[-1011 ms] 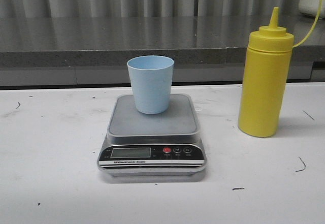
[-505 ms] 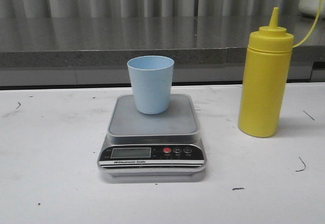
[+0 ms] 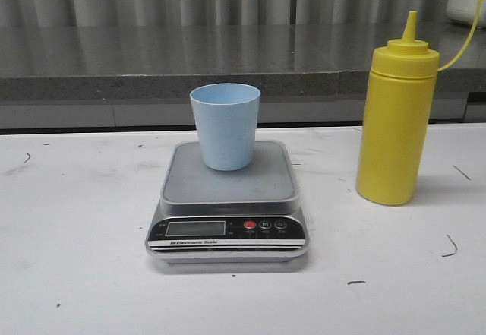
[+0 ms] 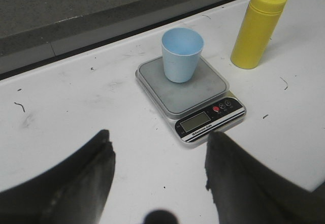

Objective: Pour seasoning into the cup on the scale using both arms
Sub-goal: 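Open the left gripper and raise it away from the cup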

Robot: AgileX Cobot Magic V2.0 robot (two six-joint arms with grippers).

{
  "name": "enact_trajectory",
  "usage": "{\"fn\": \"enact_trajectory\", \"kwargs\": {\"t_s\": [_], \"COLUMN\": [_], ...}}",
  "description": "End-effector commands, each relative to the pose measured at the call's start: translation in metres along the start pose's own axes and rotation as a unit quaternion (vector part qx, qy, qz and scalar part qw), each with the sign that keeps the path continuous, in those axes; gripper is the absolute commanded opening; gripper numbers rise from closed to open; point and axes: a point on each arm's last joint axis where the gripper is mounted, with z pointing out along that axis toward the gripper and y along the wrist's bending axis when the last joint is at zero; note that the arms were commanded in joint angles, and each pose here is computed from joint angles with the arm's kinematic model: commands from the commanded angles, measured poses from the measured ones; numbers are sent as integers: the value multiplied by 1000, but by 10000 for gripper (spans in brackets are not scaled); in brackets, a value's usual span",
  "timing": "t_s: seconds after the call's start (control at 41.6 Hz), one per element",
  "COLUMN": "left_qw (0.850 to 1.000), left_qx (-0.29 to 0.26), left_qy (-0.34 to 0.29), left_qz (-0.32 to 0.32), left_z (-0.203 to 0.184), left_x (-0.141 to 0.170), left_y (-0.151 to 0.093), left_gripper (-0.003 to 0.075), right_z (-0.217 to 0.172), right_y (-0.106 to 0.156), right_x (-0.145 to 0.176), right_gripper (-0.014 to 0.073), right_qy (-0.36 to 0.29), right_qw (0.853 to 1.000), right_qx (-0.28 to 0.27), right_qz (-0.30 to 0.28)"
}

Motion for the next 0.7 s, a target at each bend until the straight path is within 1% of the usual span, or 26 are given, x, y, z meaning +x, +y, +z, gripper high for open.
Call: {"fn": "enact_trajectory", "kwargs": {"t_s": [0.0, 0.12, 0.265, 0.409, 0.529, 0.674], "left_qw": [999, 999, 999, 999, 999, 999], "left_qx": [6, 6, 6, 6, 6, 6], "left_qy": [-48, -48, -48, -48, -48, -48], "left_qz": [-5, -5, -5, -5, -5, -5], "left_z": [-4, -4, -4, -4, -4, -4], "left_x": [-13, -13, -13, -13, -13, -13], "left_y": [-1, -1, -1, -1, -1, -1], "left_gripper": [386, 386, 386, 386, 386, 386], "right_z": [-4, -4, 0, 10, 23, 46], "right_y": [-3, -4, -3, 3, 10, 16], "right_x": [-15, -15, -17, -20, -25, -30], "right_gripper": [591, 591, 604, 656, 654, 654], "right_qy": [-47, -47, -42, -25, -16, 6], "right_qw": [999, 998, 999, 998, 996, 995], "right_qx": [17, 26, 19, -5, -25, -40], "right_qz": [-18, -26, -29, -54, -82, -87]}}
